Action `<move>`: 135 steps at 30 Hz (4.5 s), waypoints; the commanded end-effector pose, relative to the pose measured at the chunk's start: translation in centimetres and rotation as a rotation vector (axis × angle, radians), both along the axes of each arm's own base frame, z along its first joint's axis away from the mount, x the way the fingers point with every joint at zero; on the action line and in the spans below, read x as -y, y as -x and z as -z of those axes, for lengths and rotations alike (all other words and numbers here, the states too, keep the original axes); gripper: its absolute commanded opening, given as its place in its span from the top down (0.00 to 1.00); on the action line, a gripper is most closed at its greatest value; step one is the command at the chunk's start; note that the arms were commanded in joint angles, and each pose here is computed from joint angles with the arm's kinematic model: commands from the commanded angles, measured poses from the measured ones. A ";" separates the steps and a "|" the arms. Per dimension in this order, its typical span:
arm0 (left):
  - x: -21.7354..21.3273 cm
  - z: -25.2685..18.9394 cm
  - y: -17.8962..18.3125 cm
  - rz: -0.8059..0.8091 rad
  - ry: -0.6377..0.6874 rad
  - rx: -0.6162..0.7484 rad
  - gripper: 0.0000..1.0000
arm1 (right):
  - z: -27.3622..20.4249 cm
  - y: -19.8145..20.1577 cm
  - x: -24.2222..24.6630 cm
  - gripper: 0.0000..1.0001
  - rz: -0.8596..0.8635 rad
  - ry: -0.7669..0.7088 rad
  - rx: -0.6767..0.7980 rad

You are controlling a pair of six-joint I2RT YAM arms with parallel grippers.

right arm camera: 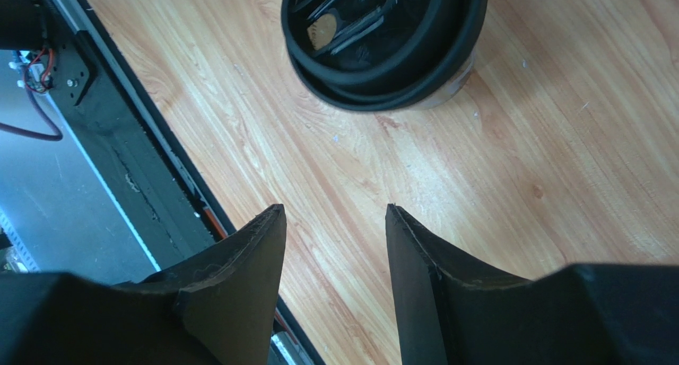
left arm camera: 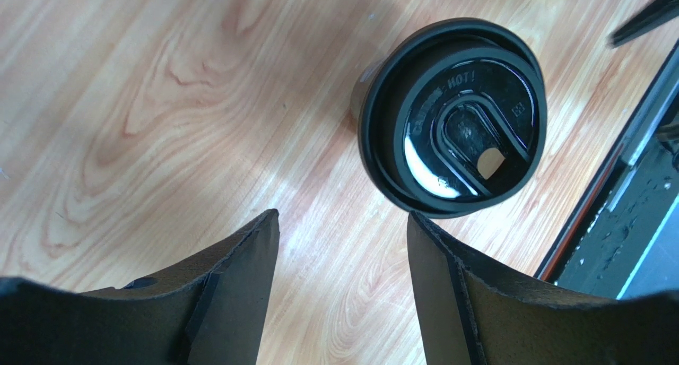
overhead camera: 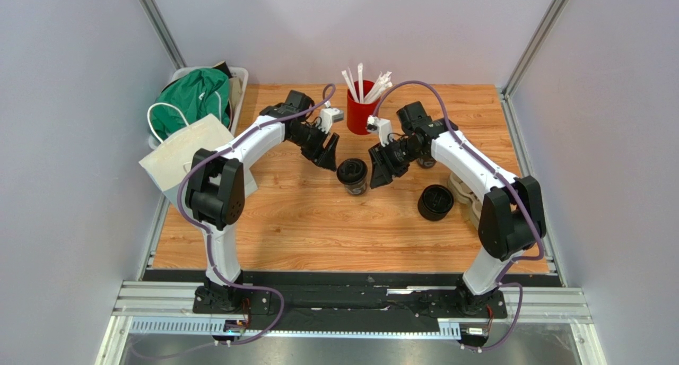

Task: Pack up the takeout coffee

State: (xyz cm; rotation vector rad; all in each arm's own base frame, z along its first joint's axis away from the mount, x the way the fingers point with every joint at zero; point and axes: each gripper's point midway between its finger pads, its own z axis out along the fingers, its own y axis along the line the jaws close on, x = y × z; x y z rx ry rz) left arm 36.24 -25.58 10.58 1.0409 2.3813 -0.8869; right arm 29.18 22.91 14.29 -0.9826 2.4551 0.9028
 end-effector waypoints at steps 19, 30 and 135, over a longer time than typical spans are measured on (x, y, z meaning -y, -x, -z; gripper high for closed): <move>2.4 -2.6 0.0 0.039 0.090 0.008 0.31 | 1.0 -1.9 -1.5 0.47 0.012 -0.006 0.096; 3.4 -1.5 0.8 0.065 0.093 -0.025 0.30 | 2.2 -3.6 -1.0 0.46 0.092 0.043 0.138; 14.5 -0.9 -4.4 0.109 0.130 0.022 0.26 | -2.1 -14.4 7.0 0.45 0.374 0.179 0.350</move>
